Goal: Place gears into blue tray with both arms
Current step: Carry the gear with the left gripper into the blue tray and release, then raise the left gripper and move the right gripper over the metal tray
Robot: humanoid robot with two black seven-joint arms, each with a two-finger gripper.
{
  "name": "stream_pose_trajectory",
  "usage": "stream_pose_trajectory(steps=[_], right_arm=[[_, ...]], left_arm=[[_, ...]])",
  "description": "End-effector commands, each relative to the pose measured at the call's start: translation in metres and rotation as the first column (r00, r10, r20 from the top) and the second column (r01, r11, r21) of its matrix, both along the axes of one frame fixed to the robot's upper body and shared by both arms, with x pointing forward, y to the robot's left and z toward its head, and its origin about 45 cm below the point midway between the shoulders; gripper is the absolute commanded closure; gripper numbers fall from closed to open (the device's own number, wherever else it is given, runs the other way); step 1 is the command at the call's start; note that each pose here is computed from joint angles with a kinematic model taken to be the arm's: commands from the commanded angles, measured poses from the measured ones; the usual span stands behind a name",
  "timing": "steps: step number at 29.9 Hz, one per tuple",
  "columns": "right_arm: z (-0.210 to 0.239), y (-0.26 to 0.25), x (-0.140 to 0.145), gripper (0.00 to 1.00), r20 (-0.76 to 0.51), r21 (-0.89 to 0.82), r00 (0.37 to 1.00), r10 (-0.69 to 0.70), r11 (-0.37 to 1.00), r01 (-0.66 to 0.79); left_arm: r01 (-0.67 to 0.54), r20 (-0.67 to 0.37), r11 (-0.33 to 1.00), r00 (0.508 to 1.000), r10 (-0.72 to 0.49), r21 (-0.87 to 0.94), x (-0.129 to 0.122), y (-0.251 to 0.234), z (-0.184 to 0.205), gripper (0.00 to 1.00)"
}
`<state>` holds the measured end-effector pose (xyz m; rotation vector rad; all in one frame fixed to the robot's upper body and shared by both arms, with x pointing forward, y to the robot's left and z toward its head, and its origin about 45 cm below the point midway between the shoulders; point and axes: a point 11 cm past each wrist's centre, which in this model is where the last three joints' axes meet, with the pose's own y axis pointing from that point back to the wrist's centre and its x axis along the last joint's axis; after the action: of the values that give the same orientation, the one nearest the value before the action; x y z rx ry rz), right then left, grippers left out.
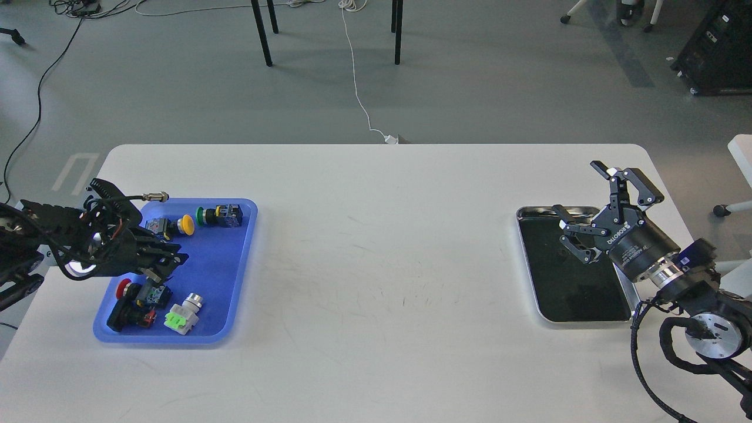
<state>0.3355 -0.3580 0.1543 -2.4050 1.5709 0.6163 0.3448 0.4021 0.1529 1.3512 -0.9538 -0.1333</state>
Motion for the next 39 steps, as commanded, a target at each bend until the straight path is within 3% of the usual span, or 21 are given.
stream_pose_trajectory(steps=[1,9,11,14,15,19,24,27,31,35,38,39], right_arm=[[-0.001,0.000,-0.001,0.01,-0.001,-0.001,1.000,0.000,1.000,0.000],[0.000,-0.001,0.000,0.01,0.000,0.000,1.000,-0.001,1.000,0.001],[0.000,-0.001,0.000,0.01,0.000,0.000,1.000,-0.001,1.000,0.001],[0.000,-0.001,0.000,0.01,0.000,0.000,1.000,-0.001,1.000,0.001],[0.000,-0.001,0.000,0.01,0.000,0.000,1.000,-0.001,1.000,0.001],[0.001,-0.001,0.000,0.01,0.002,0.001,1.000,-0.002,1.000,0.002],[0.001,-0.001,0.000,0.01,0.002,0.000,1.000,-0.001,1.000,0.001],[0.001,-0.001,0.000,0.01,0.002,0.001,1.000,-0.002,1.000,0.002],[0.000,0.000,0.000,0.01,0.000,0.001,1.000,0.000,1.000,0.000],[0.000,0.000,0.000,0.01,0.000,0.002,1.000,-0.001,1.000,0.001],[0.000,0.000,0.000,0.01,0.000,0.001,1.000,0.000,1.000,0.000],[0.000,0.000,0.000,0.01,0.000,0.001,1.000,0.000,1.000,0.000]], left_arm=[[0.010,-0.001,1.000,1.000,-0.010,-0.011,0.002,-0.008,-0.003,0.75],[-0.004,-0.003,1.000,1.000,0.004,-0.001,0.004,-0.004,-0.006,0.69],[-0.007,-0.001,1.000,1.000,0.007,0.001,0.004,-0.002,-0.006,0.60],[-0.003,0.014,1.000,1.000,0.003,-0.006,0.006,-0.003,-0.004,0.26],[0.003,0.029,1.000,1.000,-0.002,-0.007,0.007,-0.001,-0.001,0.20],[0.017,0.098,0.996,0.995,-0.008,-0.086,0.020,-0.018,0.018,0.14],[-0.005,0.160,0.928,0.985,0.070,-0.372,0.038,-0.065,0.063,0.08],[-0.047,0.106,0.791,0.984,0.141,-0.610,0.038,-0.098,0.088,0.06],[-0.208,-0.122,0.479,0.971,0.204,-0.853,0.021,-0.135,0.100,0.02],[-0.385,-0.357,0.101,0.909,0.217,-0.918,0.007,-0.154,0.093,0.02],[-0.427,-0.455,-0.160,0.857,0.242,-0.890,0.001,-0.150,0.080,0.02],[-0.429,-0.460,-0.170,0.854,0.243,-0.887,0.000,-0.150,0.079,0.02]])
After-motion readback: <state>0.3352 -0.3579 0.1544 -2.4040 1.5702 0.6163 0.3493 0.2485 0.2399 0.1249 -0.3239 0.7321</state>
